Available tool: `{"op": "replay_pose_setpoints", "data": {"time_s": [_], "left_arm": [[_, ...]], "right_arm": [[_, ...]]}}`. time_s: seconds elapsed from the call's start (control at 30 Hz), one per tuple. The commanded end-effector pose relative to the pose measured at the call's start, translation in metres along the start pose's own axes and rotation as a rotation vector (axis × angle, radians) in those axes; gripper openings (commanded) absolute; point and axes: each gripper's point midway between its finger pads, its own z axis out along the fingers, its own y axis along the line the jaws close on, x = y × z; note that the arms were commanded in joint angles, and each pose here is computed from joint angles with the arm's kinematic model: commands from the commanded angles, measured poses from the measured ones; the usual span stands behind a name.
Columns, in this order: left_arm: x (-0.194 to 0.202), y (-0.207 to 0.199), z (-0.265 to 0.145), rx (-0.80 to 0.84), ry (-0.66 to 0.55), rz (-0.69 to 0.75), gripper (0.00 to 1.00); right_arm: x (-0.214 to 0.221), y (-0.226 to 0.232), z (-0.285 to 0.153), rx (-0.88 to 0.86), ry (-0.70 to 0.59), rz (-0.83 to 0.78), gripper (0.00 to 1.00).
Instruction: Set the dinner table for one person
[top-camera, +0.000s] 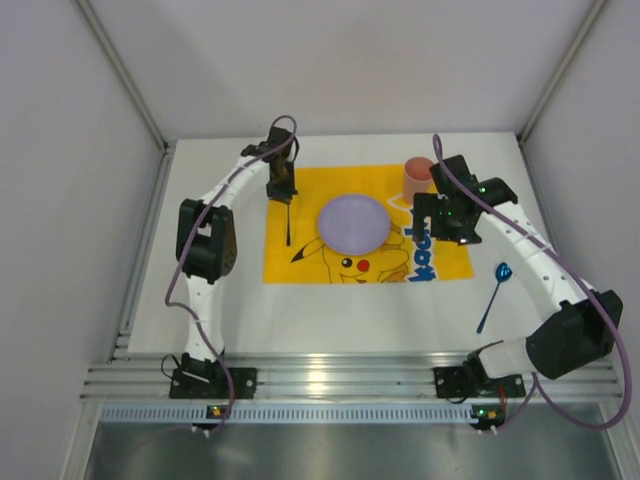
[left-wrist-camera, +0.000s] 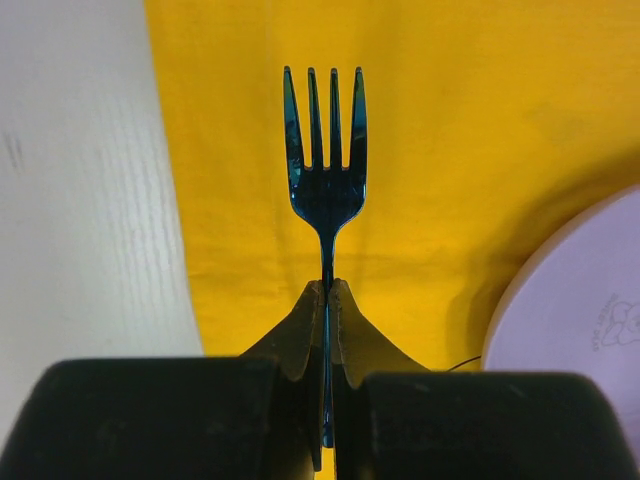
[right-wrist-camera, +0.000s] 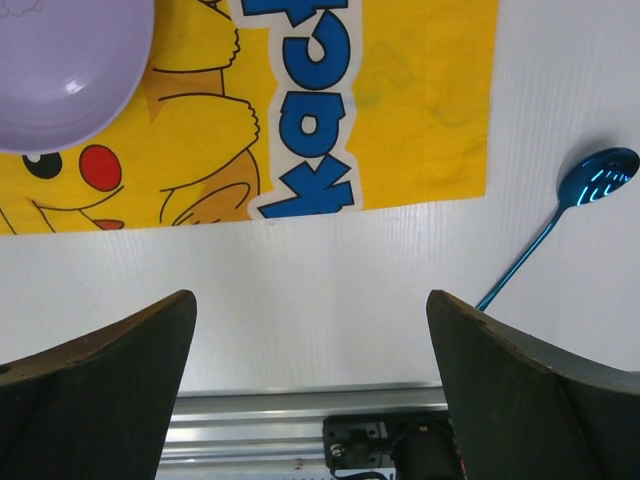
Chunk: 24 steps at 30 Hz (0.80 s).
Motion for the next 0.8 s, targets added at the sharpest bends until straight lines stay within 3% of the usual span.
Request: {"op": "replay_pose_setpoints", "data": {"time_s": [0.0,0.1,0.13,0.2,0.23,0.33,0.37,0.5,0.57,0.67,0.7,0.73,0.77], "left_arm": [[-0.005,-0.005,0.001,0.001,0.003,0.037,0.0],[-0.001,-0.004,0.01,-0.008,0.016,0.025,0.0],[-0.001,-0.004,0.011,-0.009,0.017,0.019,0.07],[-0.002,-0.006,0.011,-0.001,0.017,0.004,0.29],[-0.004,-0.009,0.009,0.007,0.01,0.001,0.5],[-0.014,-0.011,-0.003,0.005,-0.02,-0.01,0.66],[-0.022,-0.013,-0.012,0.006,-0.038,-0.01,0.78],[-0.05,-0.019,-0.052,0.013,-0.136,-0.021,0.88],[-0.063,-0.024,-0.08,0.036,-0.198,-0.027,0.88],[-0.073,-0.03,-0.126,0.05,-0.301,-0.039,0.87],[-0.088,-0.037,-0.144,0.092,-0.39,-0.04,0.86],[-0.069,-0.035,-0.134,0.099,-0.369,-0.023,0.86],[-0.079,-0.036,-0.176,0.152,-0.486,-0.039,0.86]], "right_arm": [[-0.002,-0.007,-0.008,0.019,-0.03,0.032,0.99],[-0.002,-0.008,-0.008,0.026,-0.028,0.035,0.99],[-0.001,-0.008,-0.006,0.031,-0.02,0.032,0.99],[-0.002,-0.008,-0.006,0.033,-0.019,0.032,0.99],[-0.003,-0.008,-0.006,0.034,-0.02,0.032,0.99],[-0.003,-0.007,-0.004,0.035,-0.015,0.031,0.99],[-0.003,-0.007,-0.003,0.035,-0.014,0.031,0.99],[-0.011,-0.005,-0.008,0.026,-0.039,0.034,1.0],[-0.019,-0.006,-0.018,0.019,-0.085,0.039,1.0],[-0.042,-0.007,-0.049,-0.016,-0.232,0.069,1.0],[-0.05,-0.009,-0.057,-0.02,-0.292,0.088,1.0],[-0.053,-0.013,-0.073,-0.035,-0.355,0.121,1.0],[-0.055,-0.016,-0.079,-0.039,-0.388,0.134,1.0]]}}
